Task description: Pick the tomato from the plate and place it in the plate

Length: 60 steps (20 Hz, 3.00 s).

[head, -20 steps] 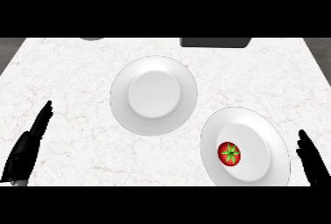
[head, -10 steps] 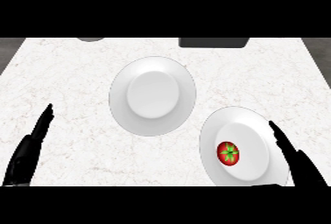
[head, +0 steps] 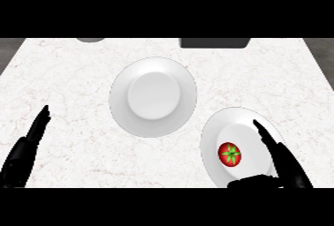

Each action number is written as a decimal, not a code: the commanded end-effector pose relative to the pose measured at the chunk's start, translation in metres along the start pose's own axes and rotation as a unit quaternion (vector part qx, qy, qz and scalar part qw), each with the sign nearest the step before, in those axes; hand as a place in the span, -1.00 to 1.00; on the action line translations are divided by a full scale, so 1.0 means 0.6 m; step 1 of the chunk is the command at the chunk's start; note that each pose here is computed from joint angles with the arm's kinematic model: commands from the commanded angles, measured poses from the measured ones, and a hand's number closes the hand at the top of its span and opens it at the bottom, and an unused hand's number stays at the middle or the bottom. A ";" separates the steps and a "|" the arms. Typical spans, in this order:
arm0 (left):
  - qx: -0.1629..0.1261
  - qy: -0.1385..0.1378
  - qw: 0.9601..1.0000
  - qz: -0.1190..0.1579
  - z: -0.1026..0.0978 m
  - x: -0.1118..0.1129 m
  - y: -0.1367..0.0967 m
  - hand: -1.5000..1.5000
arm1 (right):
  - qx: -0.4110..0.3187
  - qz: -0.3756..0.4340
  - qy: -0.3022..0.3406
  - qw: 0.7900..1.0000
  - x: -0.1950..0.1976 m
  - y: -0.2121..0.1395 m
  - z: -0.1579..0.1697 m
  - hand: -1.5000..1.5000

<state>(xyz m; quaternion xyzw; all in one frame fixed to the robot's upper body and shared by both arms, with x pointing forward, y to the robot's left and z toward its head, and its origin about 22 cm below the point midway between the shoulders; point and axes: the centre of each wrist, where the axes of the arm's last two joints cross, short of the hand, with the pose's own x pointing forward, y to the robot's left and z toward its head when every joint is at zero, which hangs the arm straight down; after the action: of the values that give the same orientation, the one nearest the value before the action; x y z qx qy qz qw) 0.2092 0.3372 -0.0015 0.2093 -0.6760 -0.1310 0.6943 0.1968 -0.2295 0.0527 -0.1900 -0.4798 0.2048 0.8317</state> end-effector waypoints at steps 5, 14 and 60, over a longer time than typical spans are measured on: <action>0.001 0.000 1.000 -0.005 -0.027 0.003 -0.013 0.00 | 0.023 0.009 0.016 1.000 -0.017 0.012 -0.039 -1.00; 0.001 -0.002 1.000 -0.003 -0.015 -0.020 0.003 0.00 | 0.029 0.004 0.021 0.999 -0.028 0.058 -0.086 -1.00; -0.082 -0.092 0.992 -0.002 -0.076 0.080 -0.076 0.00 | 0.253 0.193 -0.748 0.583 0.425 -0.179 -0.158 1.00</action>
<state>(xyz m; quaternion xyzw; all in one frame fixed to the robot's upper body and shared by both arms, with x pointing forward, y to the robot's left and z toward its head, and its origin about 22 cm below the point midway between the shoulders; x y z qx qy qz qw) 0.2631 0.2797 0.0223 0.1333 -0.7289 -0.2065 0.6389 0.4013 -0.1948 0.2393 0.0762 -0.8170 0.5449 0.1725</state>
